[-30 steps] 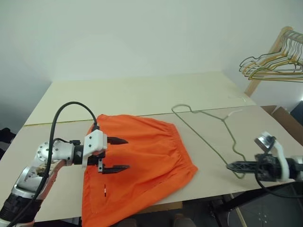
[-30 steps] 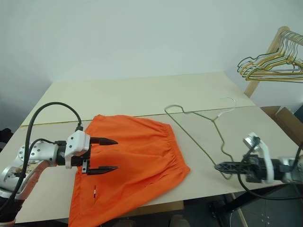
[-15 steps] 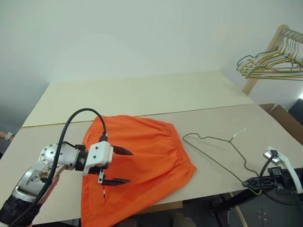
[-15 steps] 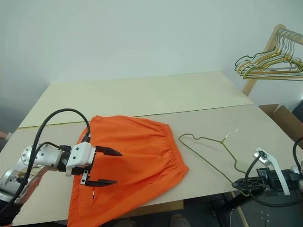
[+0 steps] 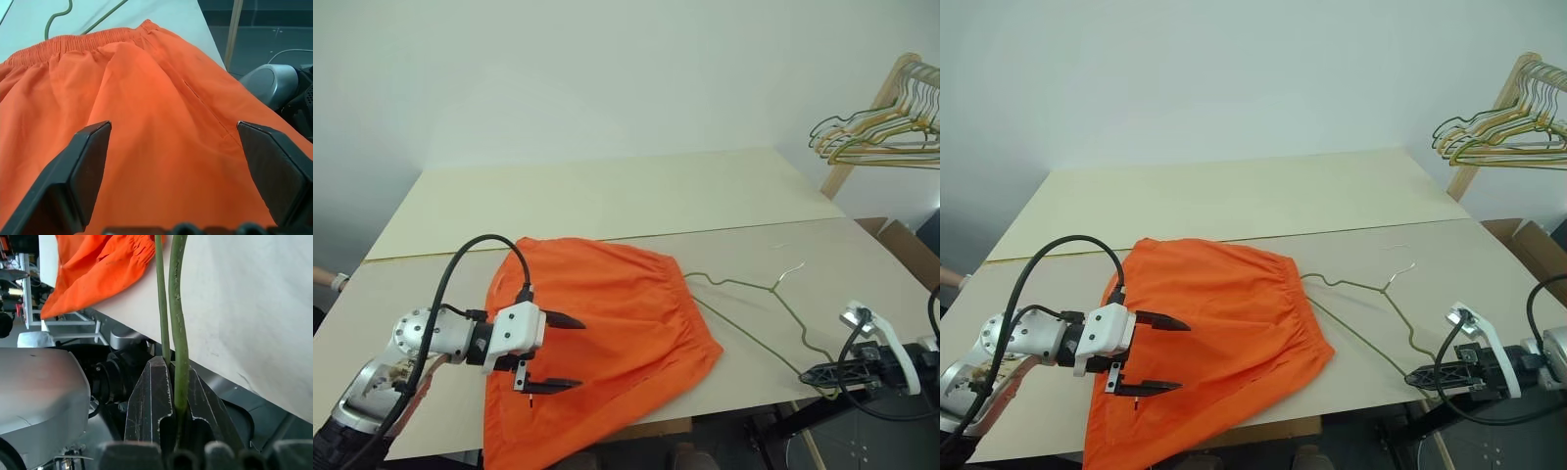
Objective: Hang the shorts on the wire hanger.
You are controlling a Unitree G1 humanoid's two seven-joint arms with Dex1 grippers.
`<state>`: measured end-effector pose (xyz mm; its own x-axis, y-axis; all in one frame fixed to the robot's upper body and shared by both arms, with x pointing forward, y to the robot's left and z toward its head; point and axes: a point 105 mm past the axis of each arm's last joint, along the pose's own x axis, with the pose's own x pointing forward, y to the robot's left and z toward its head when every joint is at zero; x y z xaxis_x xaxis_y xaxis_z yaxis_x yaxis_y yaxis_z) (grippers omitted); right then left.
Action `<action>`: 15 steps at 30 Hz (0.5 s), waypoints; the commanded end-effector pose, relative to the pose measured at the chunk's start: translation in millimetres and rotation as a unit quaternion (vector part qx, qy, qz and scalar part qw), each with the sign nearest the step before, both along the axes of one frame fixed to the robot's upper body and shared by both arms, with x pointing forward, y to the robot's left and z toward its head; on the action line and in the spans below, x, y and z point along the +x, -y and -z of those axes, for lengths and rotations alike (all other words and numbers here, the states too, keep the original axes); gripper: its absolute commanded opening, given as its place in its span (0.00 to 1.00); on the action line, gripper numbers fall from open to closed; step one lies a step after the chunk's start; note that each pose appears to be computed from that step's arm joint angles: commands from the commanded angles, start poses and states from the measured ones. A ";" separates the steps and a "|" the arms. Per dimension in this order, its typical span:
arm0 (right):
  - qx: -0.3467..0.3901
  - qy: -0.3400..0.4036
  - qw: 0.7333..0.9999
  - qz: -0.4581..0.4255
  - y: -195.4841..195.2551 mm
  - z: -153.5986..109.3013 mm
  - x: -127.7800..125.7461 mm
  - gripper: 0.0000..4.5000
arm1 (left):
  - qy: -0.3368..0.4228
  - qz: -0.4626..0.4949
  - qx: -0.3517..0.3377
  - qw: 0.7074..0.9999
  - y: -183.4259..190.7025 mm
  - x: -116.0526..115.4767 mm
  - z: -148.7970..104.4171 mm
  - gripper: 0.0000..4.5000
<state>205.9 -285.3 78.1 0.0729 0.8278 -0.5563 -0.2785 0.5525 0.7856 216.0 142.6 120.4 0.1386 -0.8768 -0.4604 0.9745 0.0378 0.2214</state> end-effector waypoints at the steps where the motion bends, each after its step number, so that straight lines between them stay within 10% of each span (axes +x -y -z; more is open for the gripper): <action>1: 0.039 0.017 0.999 -0.032 -13.9 -7.1 8.6 0.00 | 0.026 0.005 0.004 1.000 2.0 0.9 -7.6 0.99; 15: 0.049 0.031 0.996 -0.061 -39.4 -6.5 47.0 0.00 | 0.035 -0.026 -0.004 0.999 4.4 2.6 -2.8 0.99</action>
<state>247.5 -253.9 66.5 0.0107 0.8359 -0.5488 -0.3366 0.5198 0.7851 219.7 141.8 115.8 0.2061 -0.8653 -0.4569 0.9629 0.0962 0.2522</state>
